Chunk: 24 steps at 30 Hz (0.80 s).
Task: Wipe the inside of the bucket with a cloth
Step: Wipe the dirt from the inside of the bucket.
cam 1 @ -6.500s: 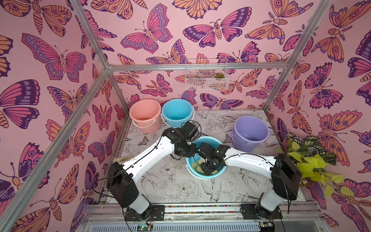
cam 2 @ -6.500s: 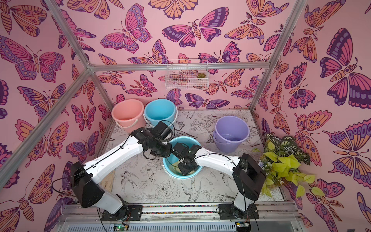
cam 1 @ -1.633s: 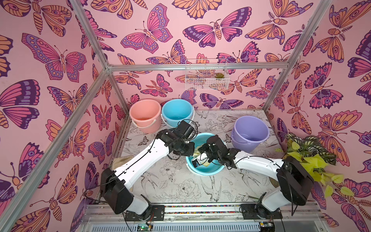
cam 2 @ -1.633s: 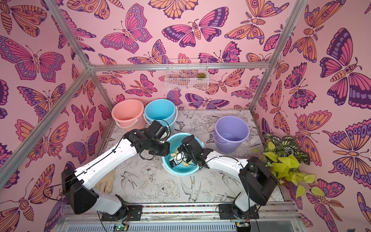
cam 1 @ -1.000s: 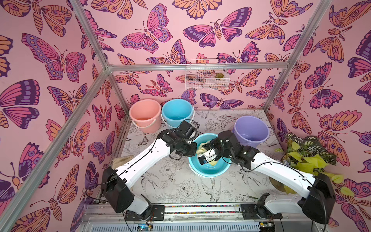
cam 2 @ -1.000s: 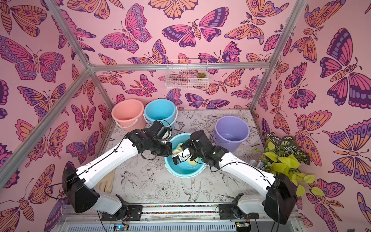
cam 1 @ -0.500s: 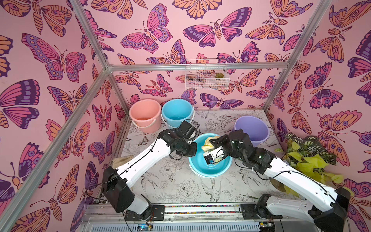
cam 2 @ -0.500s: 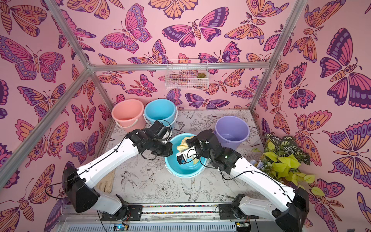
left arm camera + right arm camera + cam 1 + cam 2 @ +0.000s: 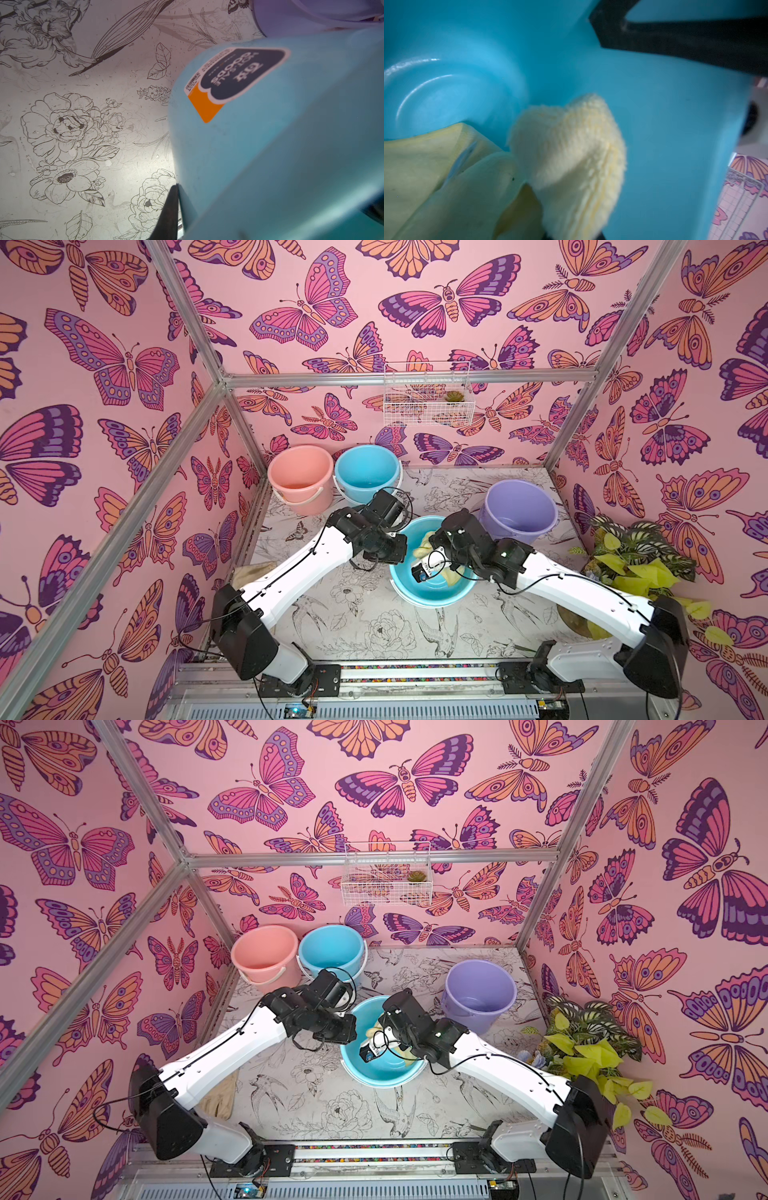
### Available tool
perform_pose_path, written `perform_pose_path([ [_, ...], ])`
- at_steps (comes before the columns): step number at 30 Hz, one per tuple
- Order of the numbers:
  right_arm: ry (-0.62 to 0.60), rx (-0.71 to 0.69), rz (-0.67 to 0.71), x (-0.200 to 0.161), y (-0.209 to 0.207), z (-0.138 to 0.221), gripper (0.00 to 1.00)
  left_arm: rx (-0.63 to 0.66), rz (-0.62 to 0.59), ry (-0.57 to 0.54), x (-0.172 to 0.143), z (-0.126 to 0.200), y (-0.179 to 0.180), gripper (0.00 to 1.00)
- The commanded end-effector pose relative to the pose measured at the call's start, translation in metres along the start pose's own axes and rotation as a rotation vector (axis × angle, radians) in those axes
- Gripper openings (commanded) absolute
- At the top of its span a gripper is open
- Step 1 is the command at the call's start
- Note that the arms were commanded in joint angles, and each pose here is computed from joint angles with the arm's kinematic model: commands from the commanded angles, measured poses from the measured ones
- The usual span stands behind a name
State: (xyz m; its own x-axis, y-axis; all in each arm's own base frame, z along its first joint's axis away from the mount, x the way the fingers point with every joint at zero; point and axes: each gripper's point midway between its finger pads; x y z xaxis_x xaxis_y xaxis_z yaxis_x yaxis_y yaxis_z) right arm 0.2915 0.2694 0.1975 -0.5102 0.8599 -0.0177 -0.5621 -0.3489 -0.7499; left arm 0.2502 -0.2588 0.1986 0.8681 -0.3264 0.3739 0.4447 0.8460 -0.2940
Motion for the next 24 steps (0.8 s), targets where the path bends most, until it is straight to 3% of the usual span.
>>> perform_pose_path([
  [1, 0.029, 0.041, -0.046, -0.001, 0.016, -0.024, 0.0, -0.031, -0.008, -0.028, 0.004, 0.008, -0.007, 0.0],
  [14, -0.023, 0.229, -0.16, 0.011, 0.074, -0.079, 0.0, -0.03, -0.011, -0.038, 0.003, 0.013, -0.006, 0.0],
  [19, -0.07, 0.278, -0.174, 0.018, 0.077, -0.064, 0.0, -0.023, -0.014, -0.044, 0.004, 0.014, -0.005, 0.0],
  [24, -0.173, 0.156, -0.168, 0.028, 0.034, -0.025, 0.0, -0.031, -0.019, -0.03, 0.004, 0.01, -0.007, 0.0],
])
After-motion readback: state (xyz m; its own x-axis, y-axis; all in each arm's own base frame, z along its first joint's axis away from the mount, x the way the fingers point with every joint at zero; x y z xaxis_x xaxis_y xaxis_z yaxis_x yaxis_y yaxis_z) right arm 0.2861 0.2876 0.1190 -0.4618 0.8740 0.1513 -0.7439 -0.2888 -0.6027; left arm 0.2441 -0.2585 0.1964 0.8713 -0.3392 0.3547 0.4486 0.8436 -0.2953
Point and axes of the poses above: each gripper's point midway between its finger pads, its own z axis back along the fingers, its own y axis along the line the jaws close on, x = y × z, and after that the axes turned 10 degrees about -z, right-handed
